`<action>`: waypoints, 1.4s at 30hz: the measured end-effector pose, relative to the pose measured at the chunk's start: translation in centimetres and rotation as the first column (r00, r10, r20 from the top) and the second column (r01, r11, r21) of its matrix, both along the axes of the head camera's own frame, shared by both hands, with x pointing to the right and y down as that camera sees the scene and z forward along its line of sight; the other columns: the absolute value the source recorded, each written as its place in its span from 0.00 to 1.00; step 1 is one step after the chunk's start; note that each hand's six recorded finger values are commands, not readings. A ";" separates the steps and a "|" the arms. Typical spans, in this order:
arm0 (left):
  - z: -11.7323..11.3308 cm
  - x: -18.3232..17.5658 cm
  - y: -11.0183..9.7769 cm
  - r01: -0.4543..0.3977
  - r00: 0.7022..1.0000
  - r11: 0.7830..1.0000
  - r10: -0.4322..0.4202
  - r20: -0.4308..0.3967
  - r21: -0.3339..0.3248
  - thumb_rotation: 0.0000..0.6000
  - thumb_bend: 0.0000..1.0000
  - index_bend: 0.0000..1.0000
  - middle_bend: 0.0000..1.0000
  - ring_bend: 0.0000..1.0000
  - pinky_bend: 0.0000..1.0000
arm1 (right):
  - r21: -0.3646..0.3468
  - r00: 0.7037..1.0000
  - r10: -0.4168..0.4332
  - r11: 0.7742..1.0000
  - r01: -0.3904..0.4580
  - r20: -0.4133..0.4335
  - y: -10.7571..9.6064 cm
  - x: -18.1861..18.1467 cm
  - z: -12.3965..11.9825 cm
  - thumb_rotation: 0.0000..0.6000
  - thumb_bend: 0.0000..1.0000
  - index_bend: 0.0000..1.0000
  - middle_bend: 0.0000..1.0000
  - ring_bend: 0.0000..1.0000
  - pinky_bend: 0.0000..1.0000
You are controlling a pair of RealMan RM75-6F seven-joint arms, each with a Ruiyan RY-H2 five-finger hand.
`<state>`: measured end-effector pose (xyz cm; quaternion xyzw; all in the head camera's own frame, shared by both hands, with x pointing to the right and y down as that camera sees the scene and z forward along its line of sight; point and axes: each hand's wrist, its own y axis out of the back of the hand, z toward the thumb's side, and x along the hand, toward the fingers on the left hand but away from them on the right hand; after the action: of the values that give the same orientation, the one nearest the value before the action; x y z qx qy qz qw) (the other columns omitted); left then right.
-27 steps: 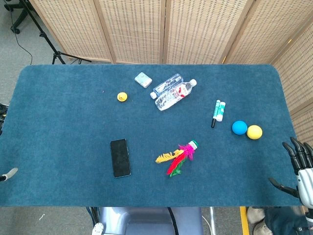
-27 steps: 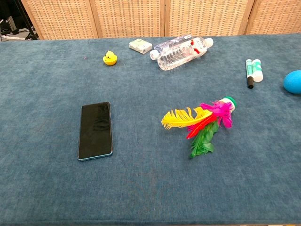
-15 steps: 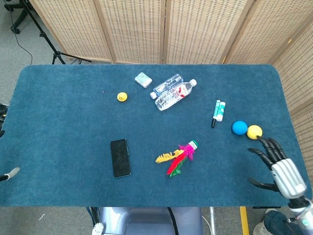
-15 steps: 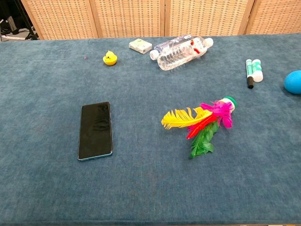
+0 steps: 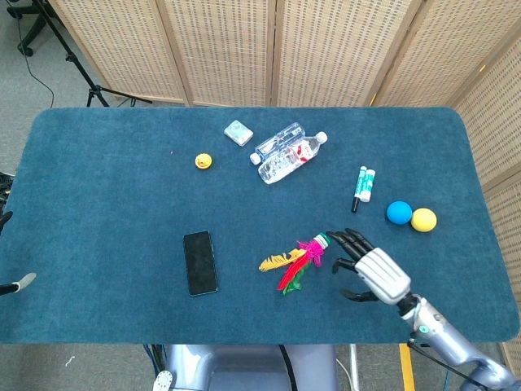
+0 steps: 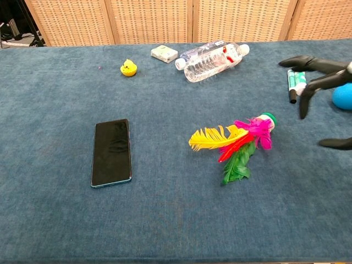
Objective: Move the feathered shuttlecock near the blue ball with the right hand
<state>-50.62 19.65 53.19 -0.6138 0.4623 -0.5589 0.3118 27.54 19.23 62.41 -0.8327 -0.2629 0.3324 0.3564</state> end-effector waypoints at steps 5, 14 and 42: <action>0.1 0.1 0.0 -0.005 1.000 1.000 0.005 -0.002 -0.008 1.00 0.00 0.00 0.00 0.00 0.00 | -0.034 0.999 -0.034 0.999 0.034 -0.012 0.3 -2.5 1.5 1.00 0.35 0.46 0.00 0.00 0.00; 0.1 0.0 0.0 -0.003 1.000 1.000 0.003 -0.007 -0.010 1.00 0.00 0.00 0.00 0.00 0.00 | -0.085 0.995 -0.095 0.992 0.092 -0.031 1.1 -7.2 3.4 1.00 0.36 0.46 0.00 0.00 0.00; -0.1 -0.3 -0.2 0.004 1.000 1.000 -0.004 -0.025 -0.009 1.00 0.00 0.00 0.00 0.00 0.00 | -0.017 0.991 -0.113 0.994 0.112 -0.077 0.3 -11.2 5.2 1.00 0.42 0.54 0.00 0.00 0.00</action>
<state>-50.96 19.47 53.05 -0.6212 0.4651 -0.5537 0.3021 16.37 19.57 67.58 -0.8349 -0.1994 0.3456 0.3791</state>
